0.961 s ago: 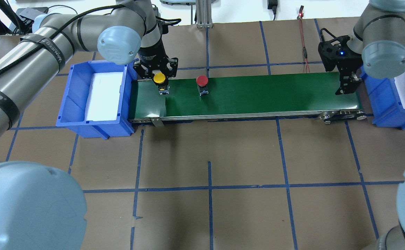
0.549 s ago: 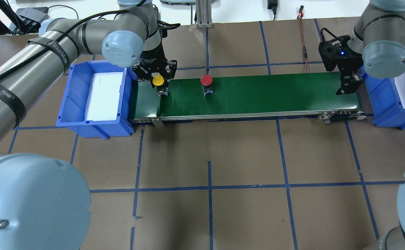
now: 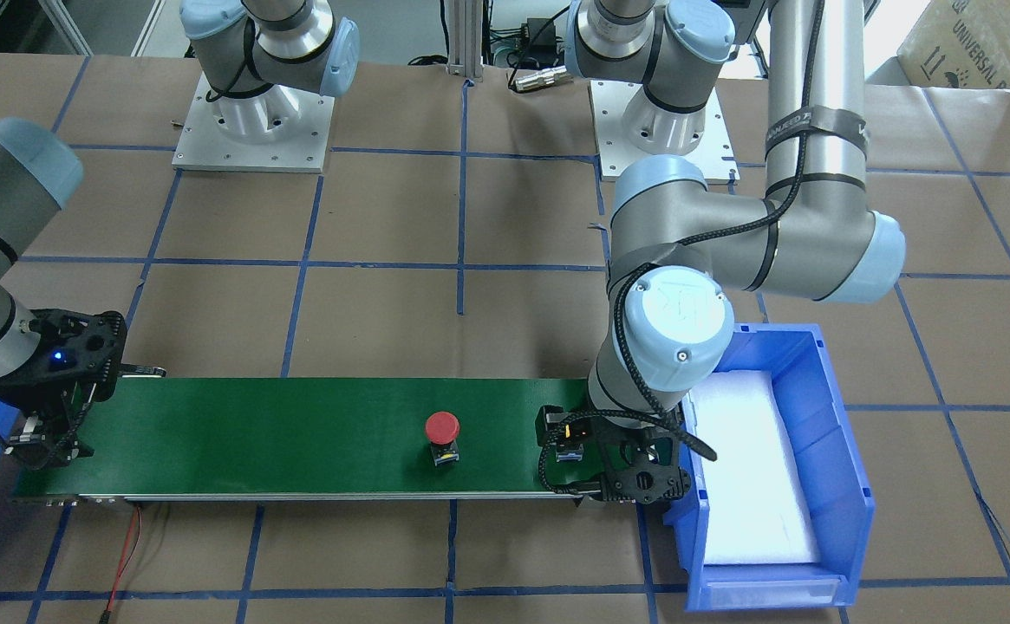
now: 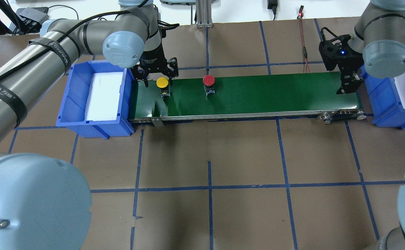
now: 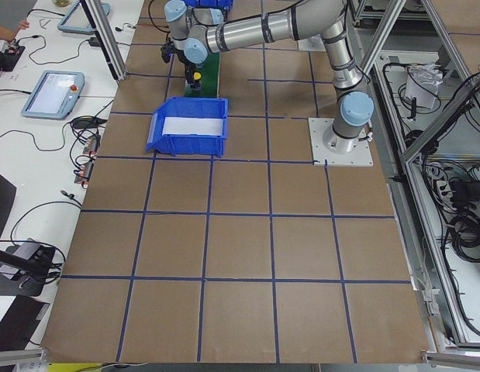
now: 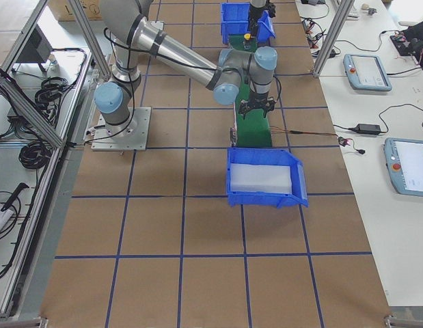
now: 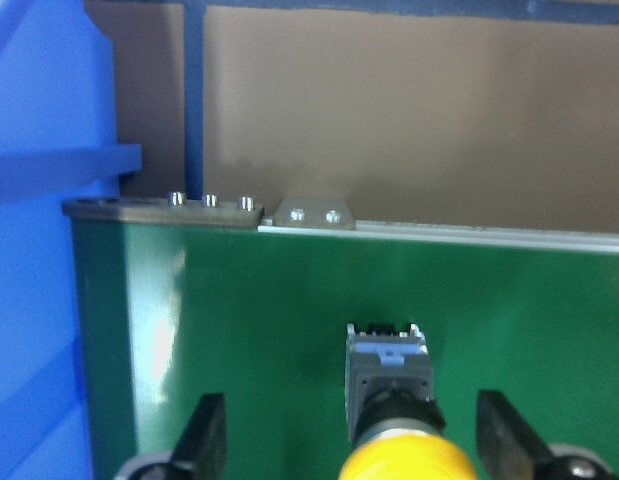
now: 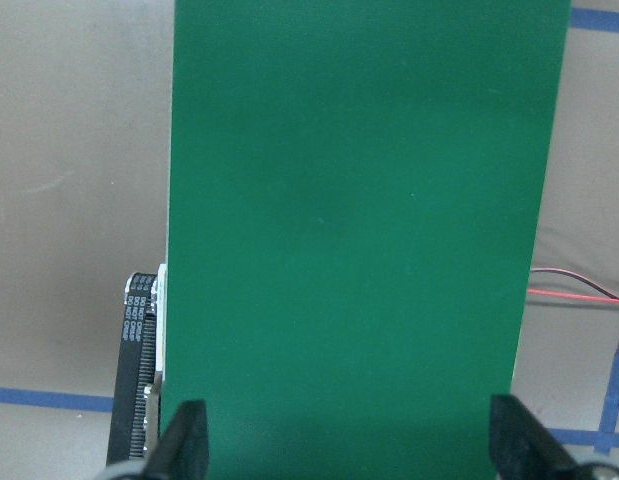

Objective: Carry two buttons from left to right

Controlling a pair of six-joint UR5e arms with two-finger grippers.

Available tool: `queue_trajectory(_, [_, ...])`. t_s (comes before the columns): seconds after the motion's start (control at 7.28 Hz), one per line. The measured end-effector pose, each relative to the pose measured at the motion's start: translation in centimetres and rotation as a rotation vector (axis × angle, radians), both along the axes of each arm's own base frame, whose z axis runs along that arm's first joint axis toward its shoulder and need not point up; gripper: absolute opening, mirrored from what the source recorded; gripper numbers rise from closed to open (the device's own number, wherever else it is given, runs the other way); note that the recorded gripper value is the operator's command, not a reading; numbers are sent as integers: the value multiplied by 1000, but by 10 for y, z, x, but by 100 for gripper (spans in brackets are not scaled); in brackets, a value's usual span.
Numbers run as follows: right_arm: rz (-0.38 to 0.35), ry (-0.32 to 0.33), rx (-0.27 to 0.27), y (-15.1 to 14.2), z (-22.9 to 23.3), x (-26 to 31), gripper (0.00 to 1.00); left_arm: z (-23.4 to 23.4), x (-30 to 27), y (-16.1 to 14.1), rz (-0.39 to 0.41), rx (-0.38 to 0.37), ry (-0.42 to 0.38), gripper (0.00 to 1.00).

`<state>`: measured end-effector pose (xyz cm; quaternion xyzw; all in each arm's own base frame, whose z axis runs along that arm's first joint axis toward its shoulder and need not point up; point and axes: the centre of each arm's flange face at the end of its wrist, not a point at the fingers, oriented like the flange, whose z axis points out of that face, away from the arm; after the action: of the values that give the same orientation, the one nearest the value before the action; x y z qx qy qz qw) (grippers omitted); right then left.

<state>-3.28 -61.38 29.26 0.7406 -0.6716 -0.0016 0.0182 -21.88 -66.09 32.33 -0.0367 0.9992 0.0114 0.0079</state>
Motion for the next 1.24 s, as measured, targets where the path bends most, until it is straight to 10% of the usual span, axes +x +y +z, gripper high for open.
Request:
queue_trajectory(0.69, [8, -3, -2, 1, 5, 3, 100, 170, 93, 82, -97, -30, -4, 100])
queue_trajectory(1.24, [-90, -17, 25, 4, -4, 4, 100, 165, 98, 114, -82, -13, -1, 100])
